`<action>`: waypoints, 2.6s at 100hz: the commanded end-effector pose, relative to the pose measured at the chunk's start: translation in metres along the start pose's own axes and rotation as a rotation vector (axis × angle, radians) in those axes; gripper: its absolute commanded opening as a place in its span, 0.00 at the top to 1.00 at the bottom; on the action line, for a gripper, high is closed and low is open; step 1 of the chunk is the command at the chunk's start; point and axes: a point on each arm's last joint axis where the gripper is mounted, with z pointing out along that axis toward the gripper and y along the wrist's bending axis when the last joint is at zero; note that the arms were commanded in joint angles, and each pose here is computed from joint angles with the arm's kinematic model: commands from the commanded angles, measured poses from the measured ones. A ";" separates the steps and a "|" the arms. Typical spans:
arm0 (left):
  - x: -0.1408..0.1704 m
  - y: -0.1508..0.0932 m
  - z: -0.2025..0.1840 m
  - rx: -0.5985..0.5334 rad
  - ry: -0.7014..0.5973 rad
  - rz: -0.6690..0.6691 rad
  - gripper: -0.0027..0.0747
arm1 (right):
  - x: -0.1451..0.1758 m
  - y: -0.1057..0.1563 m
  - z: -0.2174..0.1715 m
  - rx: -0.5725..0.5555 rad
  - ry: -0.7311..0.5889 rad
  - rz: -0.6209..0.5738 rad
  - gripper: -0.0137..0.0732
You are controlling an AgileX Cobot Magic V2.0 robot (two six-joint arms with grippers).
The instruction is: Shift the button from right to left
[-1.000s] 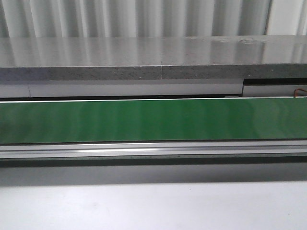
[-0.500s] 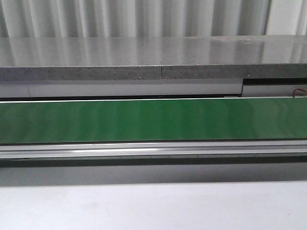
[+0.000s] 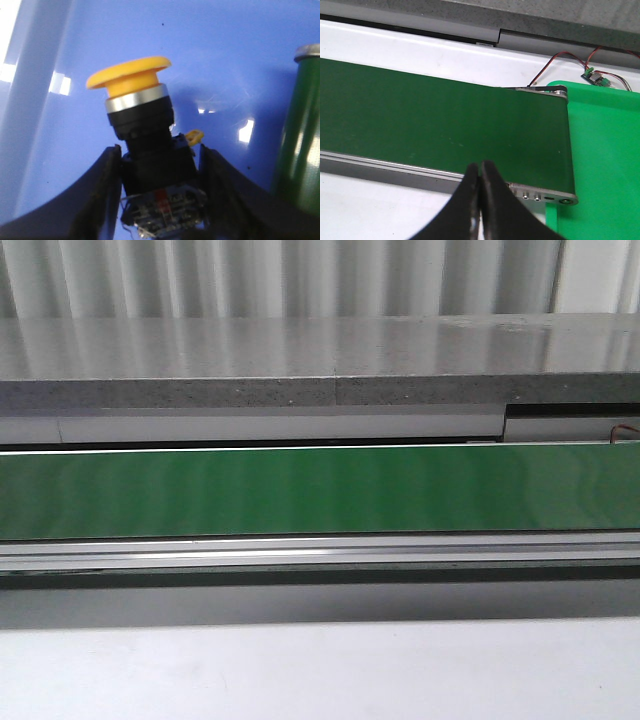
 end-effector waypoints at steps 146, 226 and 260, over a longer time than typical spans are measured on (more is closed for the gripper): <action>-0.019 0.025 -0.030 0.019 -0.173 -0.153 0.41 | -0.013 -0.002 -0.004 0.023 -0.090 0.008 0.92; 0.086 -0.033 -0.250 0.387 -0.874 -0.024 0.49 | -0.013 -0.002 -0.004 0.023 -0.090 0.008 0.92; 0.155 -0.019 -0.262 0.458 -1.029 -0.049 0.99 | -0.013 -0.002 -0.004 0.023 -0.090 0.008 0.92</action>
